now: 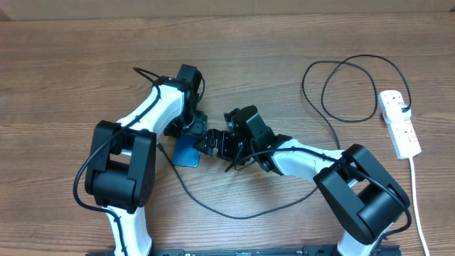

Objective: Plug charger to phone and switch on socket

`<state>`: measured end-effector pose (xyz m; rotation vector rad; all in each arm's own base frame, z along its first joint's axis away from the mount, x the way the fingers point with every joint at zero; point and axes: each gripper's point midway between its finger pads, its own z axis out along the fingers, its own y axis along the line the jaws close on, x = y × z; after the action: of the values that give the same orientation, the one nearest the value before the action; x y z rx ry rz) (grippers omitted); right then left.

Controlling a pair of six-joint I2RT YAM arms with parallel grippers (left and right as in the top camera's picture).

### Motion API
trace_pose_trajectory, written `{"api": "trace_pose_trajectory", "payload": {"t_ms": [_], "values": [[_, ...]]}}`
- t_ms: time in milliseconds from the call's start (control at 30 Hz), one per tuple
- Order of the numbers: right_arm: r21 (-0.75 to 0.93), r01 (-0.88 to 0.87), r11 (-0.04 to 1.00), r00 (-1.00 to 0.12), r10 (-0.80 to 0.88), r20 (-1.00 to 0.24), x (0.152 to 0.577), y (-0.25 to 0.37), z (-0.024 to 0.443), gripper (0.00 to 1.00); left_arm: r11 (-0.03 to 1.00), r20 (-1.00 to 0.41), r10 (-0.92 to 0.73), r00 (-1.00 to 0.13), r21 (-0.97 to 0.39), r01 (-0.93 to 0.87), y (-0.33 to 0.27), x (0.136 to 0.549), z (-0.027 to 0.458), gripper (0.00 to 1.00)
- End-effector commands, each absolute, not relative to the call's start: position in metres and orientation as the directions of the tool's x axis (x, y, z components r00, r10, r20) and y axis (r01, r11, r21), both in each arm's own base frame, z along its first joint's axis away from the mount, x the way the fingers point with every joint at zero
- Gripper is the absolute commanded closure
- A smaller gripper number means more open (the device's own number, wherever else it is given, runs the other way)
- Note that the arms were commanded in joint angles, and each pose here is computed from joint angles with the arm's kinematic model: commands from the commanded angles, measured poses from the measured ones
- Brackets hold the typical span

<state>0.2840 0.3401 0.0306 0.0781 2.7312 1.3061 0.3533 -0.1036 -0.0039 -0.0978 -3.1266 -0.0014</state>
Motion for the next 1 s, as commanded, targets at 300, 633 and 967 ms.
{"api": "trace_pose_trajectory", "payload": {"t_ms": [300,633,967], "values": [[0.727,0.046,0.685,-0.993,0.110,-0.041,0.276,0.335,-0.010,0.00,0.990,0.232,0.134,-0.964,-0.072,0.120,-0.097,0.305,-0.043,0.36],[0.788,-0.003,0.616,-0.999,0.034,-0.031,0.265,0.356,-0.011,0.00,0.976,0.235,0.128,-0.963,-0.201,0.081,-0.099,0.306,-0.040,0.32],[0.763,0.026,0.646,-0.991,0.114,-0.064,0.268,0.367,-0.023,0.00,0.959,0.247,0.149,-0.957,-0.274,0.078,-0.106,0.302,-0.036,0.32]]}}
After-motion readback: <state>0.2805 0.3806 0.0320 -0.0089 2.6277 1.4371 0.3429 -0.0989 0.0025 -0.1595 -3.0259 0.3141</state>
